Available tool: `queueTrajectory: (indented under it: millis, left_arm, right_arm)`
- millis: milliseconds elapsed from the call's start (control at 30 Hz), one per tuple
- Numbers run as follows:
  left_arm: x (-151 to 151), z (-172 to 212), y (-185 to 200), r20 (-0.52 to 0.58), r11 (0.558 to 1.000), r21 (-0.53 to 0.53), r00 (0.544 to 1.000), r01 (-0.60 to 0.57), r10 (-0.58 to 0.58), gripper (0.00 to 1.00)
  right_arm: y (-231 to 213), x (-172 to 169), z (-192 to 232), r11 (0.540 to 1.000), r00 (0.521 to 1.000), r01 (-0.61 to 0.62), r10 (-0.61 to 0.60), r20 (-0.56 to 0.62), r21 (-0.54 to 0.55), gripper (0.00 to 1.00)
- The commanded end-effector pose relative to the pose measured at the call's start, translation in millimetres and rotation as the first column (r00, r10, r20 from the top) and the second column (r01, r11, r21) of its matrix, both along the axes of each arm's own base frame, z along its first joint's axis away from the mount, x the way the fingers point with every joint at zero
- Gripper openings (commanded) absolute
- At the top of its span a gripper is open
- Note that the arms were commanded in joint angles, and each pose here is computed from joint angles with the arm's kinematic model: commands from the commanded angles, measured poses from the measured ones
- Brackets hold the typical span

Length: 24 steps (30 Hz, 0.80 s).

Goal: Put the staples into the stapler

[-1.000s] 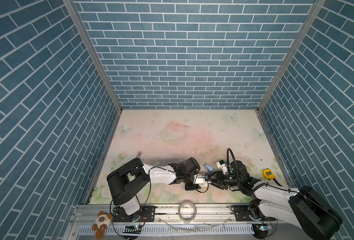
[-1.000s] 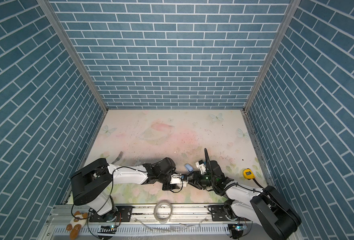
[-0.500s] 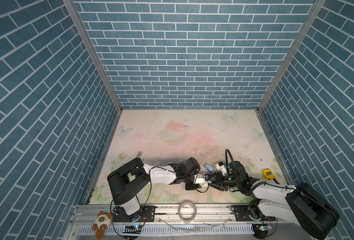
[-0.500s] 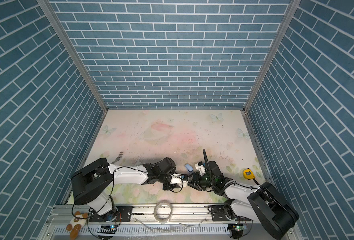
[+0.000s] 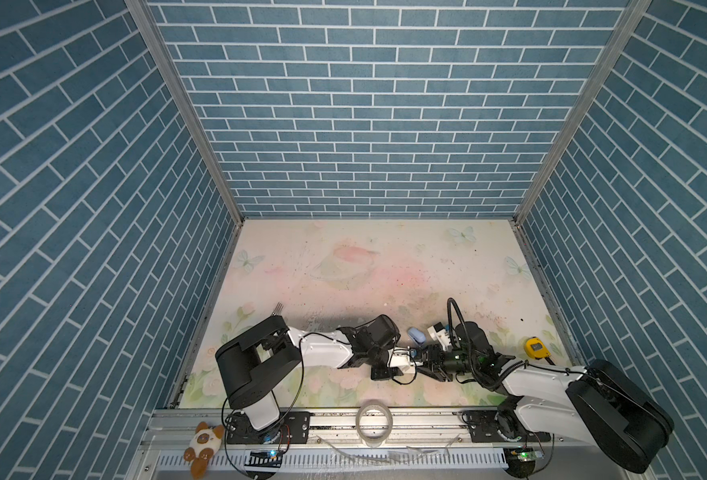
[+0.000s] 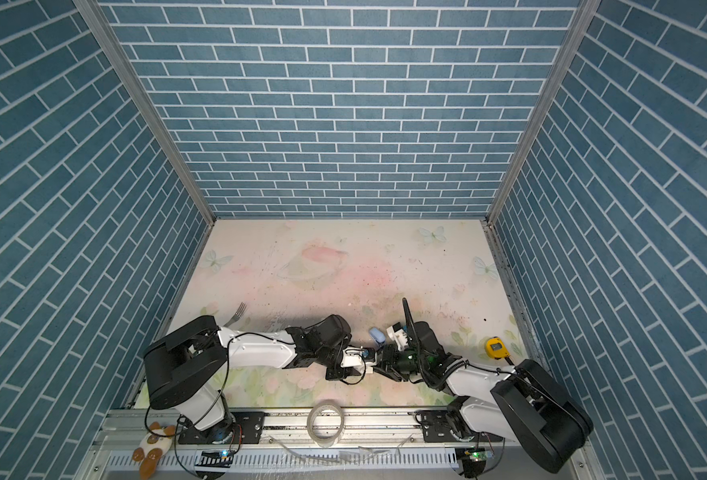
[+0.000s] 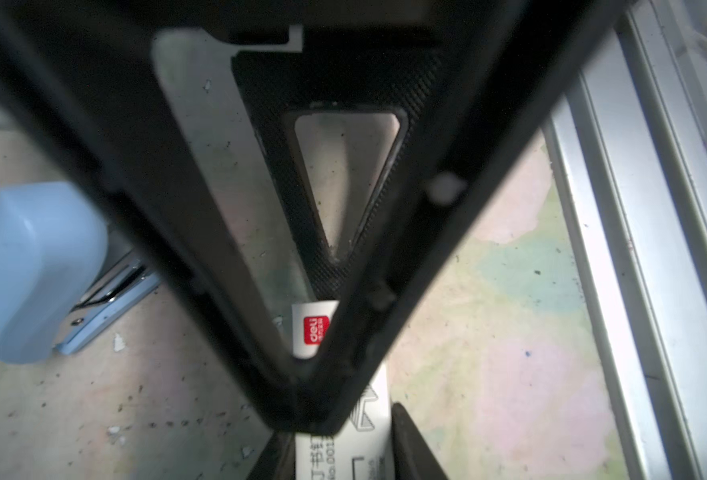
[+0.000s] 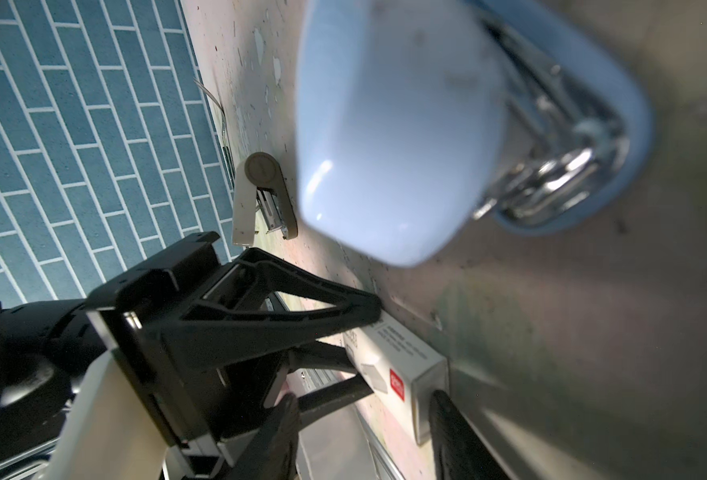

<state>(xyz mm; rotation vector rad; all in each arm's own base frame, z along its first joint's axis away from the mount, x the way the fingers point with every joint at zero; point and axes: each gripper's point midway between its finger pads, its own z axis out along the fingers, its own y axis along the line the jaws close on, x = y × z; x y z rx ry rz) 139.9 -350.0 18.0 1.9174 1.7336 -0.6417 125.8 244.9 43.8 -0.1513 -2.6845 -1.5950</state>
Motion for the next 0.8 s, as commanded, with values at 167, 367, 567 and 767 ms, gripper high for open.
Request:
queueTrajectory:
  millis: [167, 367, 567, 767]
  left_arm:
    - [-6.4, -26.0, 16.2, -0.048, 0.996, 0.094, 0.999, -0.001, 0.006, 0.36]
    - [-8.8, -26.1, 15.6, -0.062, 0.995, 0.095, 0.998, 0.008, -0.002, 0.36]
    - [-10.9, -27.5, 15.3, -0.077, 0.995, 0.1, 0.997, 0.014, -0.007, 0.37]
    - [-10.5, -26.1, 16.5, -0.076, 0.994, 0.106, 0.997, 0.013, -0.005, 0.43]
  right_arm:
    - [9.4, 4.6, 9.7, 0.999, 1.0, -0.01, 0.009, 0.025, 0.036, 0.51]
    - [11.0, 5.8, 11.2, 0.999, 0.999, -0.011, 0.009, 0.036, 0.041, 0.51]
    - [10.3, 4.6, 6.9, 0.999, 0.999, -0.012, 0.011, 0.032, 0.031, 0.51]
    - [4.1, 1.9, -1.7, 1.0, 1.0, 0.004, -0.004, 0.02, -0.002, 0.51]
